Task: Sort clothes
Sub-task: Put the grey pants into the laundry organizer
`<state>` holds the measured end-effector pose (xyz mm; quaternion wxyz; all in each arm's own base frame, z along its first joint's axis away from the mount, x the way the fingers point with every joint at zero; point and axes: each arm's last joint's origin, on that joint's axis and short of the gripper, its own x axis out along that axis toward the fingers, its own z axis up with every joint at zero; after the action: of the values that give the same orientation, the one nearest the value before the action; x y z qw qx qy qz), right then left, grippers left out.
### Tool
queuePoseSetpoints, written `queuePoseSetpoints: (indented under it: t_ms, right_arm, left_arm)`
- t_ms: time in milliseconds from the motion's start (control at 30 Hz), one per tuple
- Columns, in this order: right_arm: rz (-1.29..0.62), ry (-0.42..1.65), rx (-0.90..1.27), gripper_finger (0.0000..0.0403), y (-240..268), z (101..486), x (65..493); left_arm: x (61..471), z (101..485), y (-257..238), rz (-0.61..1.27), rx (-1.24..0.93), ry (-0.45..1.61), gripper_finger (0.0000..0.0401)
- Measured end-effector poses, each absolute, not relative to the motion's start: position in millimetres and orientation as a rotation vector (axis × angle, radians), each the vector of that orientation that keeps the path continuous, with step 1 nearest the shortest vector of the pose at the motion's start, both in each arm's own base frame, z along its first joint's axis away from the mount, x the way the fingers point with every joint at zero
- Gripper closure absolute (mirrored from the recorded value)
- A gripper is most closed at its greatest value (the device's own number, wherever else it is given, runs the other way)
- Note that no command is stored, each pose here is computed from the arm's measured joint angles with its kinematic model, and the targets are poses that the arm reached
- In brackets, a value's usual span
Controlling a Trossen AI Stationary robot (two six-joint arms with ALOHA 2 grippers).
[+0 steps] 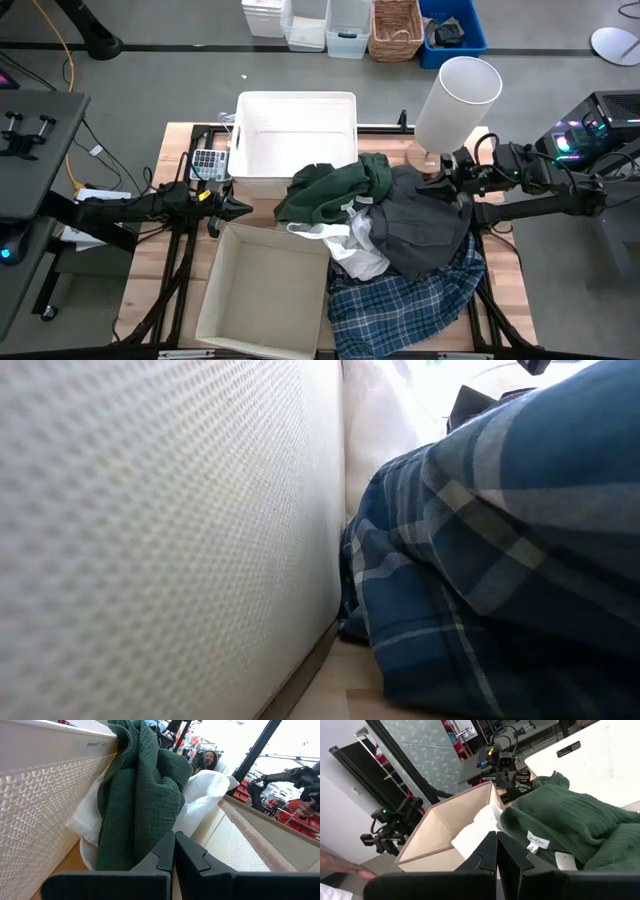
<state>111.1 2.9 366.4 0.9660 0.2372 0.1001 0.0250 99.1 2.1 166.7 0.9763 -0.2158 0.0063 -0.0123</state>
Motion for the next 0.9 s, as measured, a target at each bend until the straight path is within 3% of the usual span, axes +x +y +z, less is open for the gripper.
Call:
queuePoseSetpoints:
  t_ms: [900]
  right_arm:
    - [0.101, 0.207, 0.474, 0.0402, 4.3, 366.7, 108.8]
  left_arm:
    - [99.1, 166.8, 2.1, -0.025, -0.435, 0.013, 0.0400]
